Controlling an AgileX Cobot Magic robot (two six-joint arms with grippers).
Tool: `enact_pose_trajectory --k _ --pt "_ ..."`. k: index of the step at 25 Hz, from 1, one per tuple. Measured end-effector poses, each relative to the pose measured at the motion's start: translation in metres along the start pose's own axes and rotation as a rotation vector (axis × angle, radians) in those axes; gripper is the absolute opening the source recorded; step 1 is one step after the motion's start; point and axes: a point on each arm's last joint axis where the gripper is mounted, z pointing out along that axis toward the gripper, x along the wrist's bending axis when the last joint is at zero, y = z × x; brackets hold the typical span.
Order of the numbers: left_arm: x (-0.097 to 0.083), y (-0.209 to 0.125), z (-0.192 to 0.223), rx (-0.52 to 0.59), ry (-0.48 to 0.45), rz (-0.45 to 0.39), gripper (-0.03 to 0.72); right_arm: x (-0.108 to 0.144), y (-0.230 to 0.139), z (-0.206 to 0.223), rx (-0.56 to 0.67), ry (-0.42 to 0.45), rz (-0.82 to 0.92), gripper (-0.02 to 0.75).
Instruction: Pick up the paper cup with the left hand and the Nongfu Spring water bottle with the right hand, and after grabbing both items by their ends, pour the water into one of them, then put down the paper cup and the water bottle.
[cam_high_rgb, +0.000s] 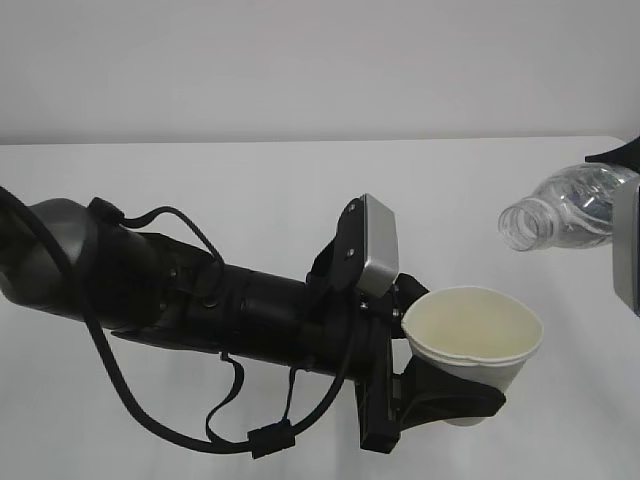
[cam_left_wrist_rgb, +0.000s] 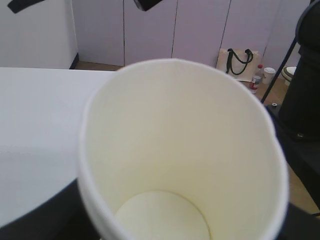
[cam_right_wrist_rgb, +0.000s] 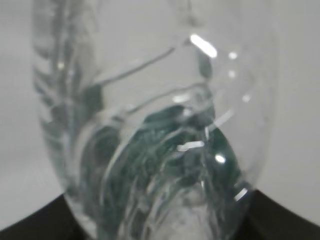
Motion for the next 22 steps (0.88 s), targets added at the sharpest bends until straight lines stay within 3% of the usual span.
enact_pose_trajectory --k 22 --pt "0.0002 0.0003 0.0 -0.003 0.002 -0.002 0.476 0.0 0.0 0.0 0.0 0.0 -0.031 0.416"
